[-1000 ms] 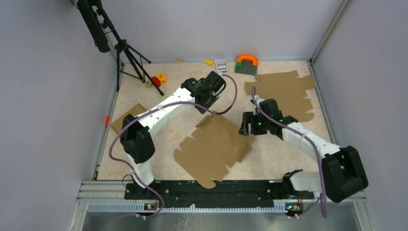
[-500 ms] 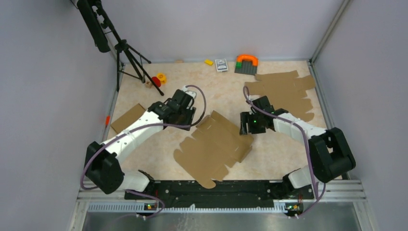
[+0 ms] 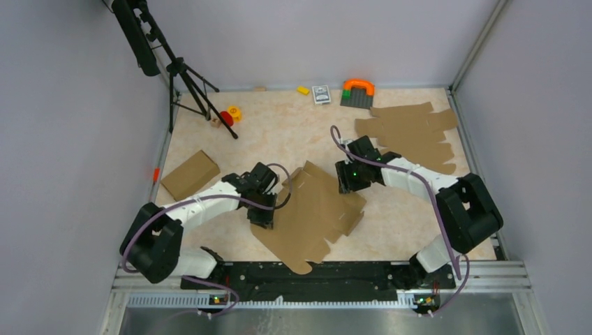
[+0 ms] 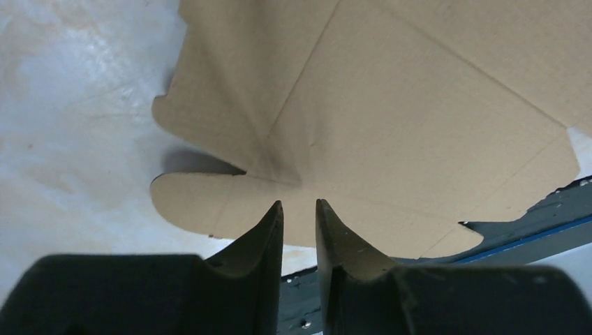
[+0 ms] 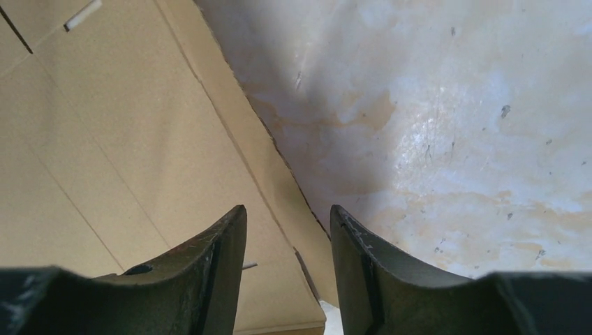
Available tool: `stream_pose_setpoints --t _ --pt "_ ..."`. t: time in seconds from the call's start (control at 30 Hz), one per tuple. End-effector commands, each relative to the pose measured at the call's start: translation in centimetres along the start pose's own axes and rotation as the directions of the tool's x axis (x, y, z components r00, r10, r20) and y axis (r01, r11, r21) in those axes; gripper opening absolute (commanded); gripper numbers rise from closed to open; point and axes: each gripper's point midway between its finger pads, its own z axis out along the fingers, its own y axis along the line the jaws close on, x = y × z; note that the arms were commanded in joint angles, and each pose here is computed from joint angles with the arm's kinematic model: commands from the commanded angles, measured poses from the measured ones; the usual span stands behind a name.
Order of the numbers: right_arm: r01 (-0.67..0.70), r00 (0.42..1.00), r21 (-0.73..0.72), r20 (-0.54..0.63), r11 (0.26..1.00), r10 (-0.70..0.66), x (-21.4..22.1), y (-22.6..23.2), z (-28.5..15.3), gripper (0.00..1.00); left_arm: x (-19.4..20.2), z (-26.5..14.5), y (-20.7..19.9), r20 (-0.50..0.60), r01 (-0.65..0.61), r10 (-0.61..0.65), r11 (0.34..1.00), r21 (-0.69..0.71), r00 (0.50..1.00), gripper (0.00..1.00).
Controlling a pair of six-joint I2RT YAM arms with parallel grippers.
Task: Fold the paper box
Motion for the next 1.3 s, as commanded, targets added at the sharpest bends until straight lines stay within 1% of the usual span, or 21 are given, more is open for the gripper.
stream_pose_setpoints --t 0.0,0.13,0.3,0.33,0.43,0.47,0.53,0.6,0.77,0.87,0.93,1.07,1.1,1.17,1.2,1.23,1.27 --pt "0.071 0.996 -0.003 0.055 0.997 -0.071 -2.4 1.1 -0.1 0.46 -1.7 1.0 -2.0 0.037 0.01 -0.013 0.996 0.089 0.999 0.23" --pt "0.11 0.993 -0.033 0.049 0.993 -0.109 -2.1 2.0 -0.1 0.43 -1.7 1.9 -1.7 0.023 0.011 -0.012 0.998 0.068 1.0 0.21" --pt "0.125 0.991 -0.028 0.044 0.992 -0.123 -2.1 1.9 0.2 0.44 -1.7 2.6 -1.4 0.013 0.008 -0.008 0.998 0.055 1.0 0.21" --pt "0.124 0.991 -0.027 0.045 0.992 -0.123 -2.1 1.9 0.2 0.46 -1.6 2.7 -1.4 0.012 0.007 -0.008 0.999 0.054 1.0 0.2" --pt "0.1 0.994 0.045 0.048 0.994 -0.102 -2.6 0.8 0.6 0.65 -1.6 3.0 -1.3 0.006 0.004 -0.005 0.999 0.05 1.0 0.2" --pt "0.094 0.994 0.069 0.047 0.993 -0.097 -2.8 0.4 0.7 0.69 -1.6 3.0 -1.3 0.007 0.001 -0.002 0.999 0.049 1.0 0.2" --pt "0.093 0.993 0.094 0.06 0.991 -0.099 -3.3 0.0 1.0 0.72 -1.7 3.0 -1.3 0.009 0.001 -0.002 0.999 0.048 1.0 0.2" --pt "0.102 0.992 0.081 0.071 0.991 -0.108 -3.9 0.2 1.5 0.72 -1.6 3.0 -1.2 0.008 0.002 -0.002 0.999 0.045 1.0 0.2" --pt "0.15 0.988 -0.113 0.043 0.982 -0.146 -3.6 3.5 2.1 0.6 -1.7 3.1 -1.3 0.006 0.001 -0.001 0.999 0.046 1.0 0.19" --pt "0.158 0.987 -0.164 0.04 0.974 -0.154 -3.3 4.4 2.0 0.51 -1.8 3.2 -1.3 0.007 0.003 -0.003 0.999 0.047 1.0 0.19" --pt "0.168 0.986 -0.168 0.04 0.971 -0.164 -3.2 4.6 1.9 0.44 -1.8 3.4 -1.3 0.007 0.004 -0.004 0.999 0.049 1.0 0.18" --pt "0.207 0.978 -0.143 0.036 0.968 -0.204 -3.0 4.8 1.6 0.22 -1.6 3.8 -1.3 0.0 0.002 -0.002 0.999 0.051 1.0 0.18" --pt "0.222 0.975 -0.134 0.032 0.966 -0.22 -2.9 4.9 1.5 0.19 -1.6 3.8 -1.4 0.0 0.002 -0.002 0.998 0.055 1.0 0.18" --pt "0.248 0.969 -0.081 0.03 0.965 -0.246 -2.9 4.7 1.5 0.1 -1.6 3.8 -1.5 0.0 -0.001 0.001 0.998 0.058 1.0 0.18" --pt "0.252 0.967 -0.041 0.035 0.967 -0.251 -3.1 4.3 1.3 0.02 -1.9 3.7 -1.5 0.008 -0.007 0.006 0.998 0.056 1.0 0.18" --pt "0.248 0.968 -0.009 0.042 0.969 -0.247 -3.3 3.9 1.2 0.0 -2.2 3.3 -1.5 0.02 -0.017 0.016 0.999 0.051 1.0 0.18" --pt "0.242 0.968 0.019 0.058 0.97 -0.242 -3.7 3.5 0.9 0.0 -2.7 2.7 -1.5 0.039 -0.026 0.024 0.999 0.044 0.999 0.2"
